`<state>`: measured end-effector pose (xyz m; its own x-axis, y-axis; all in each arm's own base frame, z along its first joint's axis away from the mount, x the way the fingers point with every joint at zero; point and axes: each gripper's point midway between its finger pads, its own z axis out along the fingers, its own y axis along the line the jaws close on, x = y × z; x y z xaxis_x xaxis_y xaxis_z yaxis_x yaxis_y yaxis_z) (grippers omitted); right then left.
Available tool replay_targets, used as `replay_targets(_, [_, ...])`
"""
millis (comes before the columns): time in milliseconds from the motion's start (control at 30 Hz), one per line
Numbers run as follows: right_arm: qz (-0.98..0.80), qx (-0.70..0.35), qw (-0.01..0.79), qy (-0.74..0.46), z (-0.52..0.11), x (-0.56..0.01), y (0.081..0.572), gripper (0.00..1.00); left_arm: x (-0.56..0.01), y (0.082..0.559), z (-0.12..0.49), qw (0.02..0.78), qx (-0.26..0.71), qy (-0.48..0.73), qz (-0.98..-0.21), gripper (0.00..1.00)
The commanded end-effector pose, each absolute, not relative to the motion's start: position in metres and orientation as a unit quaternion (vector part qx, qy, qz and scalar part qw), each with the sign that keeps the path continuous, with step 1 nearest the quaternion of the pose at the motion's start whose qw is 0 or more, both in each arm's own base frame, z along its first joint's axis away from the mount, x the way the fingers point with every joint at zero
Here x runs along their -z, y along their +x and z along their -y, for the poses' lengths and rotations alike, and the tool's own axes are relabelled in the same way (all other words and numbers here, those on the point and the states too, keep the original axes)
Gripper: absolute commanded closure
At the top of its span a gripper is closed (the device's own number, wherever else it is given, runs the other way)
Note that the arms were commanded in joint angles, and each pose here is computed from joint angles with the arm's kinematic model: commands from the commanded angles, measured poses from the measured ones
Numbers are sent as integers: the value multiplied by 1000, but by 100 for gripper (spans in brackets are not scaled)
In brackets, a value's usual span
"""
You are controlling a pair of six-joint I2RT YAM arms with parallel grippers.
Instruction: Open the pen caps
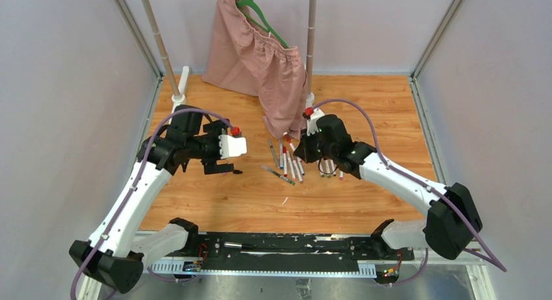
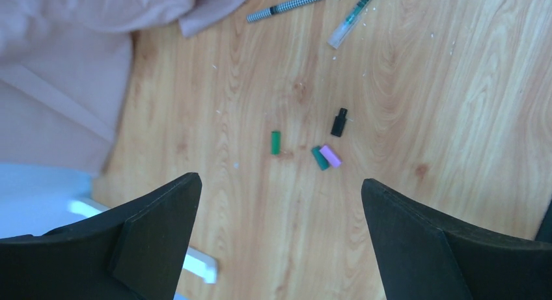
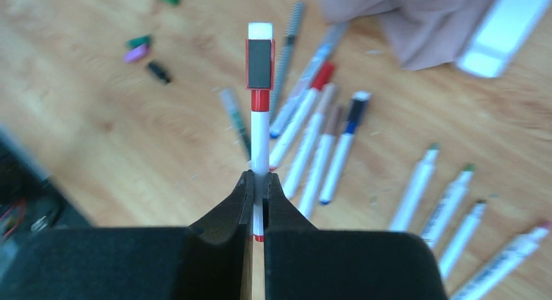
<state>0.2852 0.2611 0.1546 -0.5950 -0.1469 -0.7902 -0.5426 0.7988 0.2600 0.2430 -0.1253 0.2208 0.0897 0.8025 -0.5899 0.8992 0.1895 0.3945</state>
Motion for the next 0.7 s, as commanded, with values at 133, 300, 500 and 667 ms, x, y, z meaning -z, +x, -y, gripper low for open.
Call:
replay_targets(133, [-827, -400, 261, -297, -323, -175, 179, 100, -233, 215, 148, 408, -2, 790, -457, 1])
replay_targets(300, [-798, -465, 211, -319, -362, -208, 162, 100, -226, 204, 165, 392, -8, 830, -397, 3])
replay_targets(500, [-780, -503, 166, -332, -389, -224, 157, 100, -215, 201, 165, 371, -25, 850, -373, 7])
replay_targets(667, [-773, -520, 147, -333, -399, -227, 157, 100, -213, 204, 164, 363, -31, 849, -382, 22])
